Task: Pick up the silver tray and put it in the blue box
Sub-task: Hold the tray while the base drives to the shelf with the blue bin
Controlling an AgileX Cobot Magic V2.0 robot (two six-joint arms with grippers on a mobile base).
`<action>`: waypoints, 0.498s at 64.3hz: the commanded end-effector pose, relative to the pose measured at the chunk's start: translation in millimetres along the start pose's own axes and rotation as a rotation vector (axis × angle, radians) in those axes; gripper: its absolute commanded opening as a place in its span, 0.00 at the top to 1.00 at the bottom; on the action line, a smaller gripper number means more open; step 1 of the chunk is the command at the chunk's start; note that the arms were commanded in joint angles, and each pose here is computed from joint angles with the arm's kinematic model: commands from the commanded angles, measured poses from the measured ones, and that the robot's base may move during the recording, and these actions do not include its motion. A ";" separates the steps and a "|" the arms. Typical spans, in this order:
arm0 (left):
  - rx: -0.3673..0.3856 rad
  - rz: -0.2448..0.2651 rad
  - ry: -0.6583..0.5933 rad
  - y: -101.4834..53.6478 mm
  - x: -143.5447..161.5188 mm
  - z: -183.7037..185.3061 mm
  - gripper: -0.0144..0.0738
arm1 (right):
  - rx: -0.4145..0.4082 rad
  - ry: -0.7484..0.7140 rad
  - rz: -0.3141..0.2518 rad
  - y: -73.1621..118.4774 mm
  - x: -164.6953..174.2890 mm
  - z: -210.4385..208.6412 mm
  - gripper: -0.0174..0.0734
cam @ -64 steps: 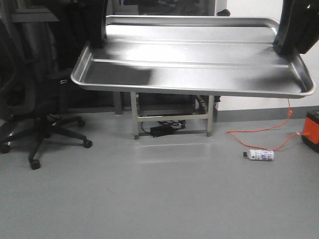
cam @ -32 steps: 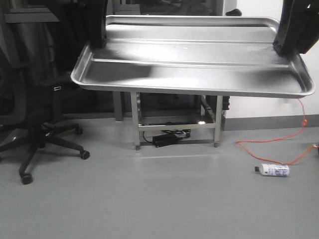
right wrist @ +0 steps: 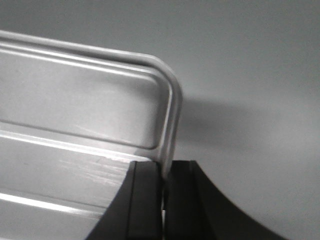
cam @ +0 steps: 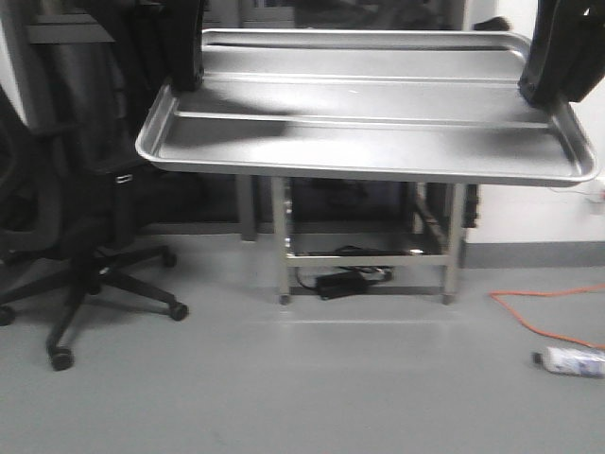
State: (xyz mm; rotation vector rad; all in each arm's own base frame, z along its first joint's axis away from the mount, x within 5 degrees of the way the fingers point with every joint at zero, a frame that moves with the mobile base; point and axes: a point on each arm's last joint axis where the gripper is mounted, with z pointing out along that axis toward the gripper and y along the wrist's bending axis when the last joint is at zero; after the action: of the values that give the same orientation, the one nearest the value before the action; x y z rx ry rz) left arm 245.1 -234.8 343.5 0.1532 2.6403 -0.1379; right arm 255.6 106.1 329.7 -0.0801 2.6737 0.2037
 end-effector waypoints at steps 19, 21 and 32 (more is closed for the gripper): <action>0.046 -0.001 -0.105 3.3 -9.5 -26.3 0.95 | -0.019 -0.089 -0.024 0.7 -7.1 -18.6 0.74; 0.046 -0.001 -0.105 3.3 -9.5 -26.3 0.95 | -0.019 -0.089 -0.024 0.7 -7.1 -18.6 0.74; 0.046 -0.001 -0.105 3.3 -9.5 -26.3 0.95 | -0.019 -0.089 -0.024 0.7 -7.1 -18.6 0.74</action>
State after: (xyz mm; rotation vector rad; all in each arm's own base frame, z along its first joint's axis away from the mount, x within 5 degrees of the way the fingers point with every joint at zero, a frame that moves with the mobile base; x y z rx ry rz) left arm 245.1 -234.9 343.6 0.1535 2.6392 -0.1393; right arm 255.6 106.1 329.7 -0.0801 2.6737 0.2037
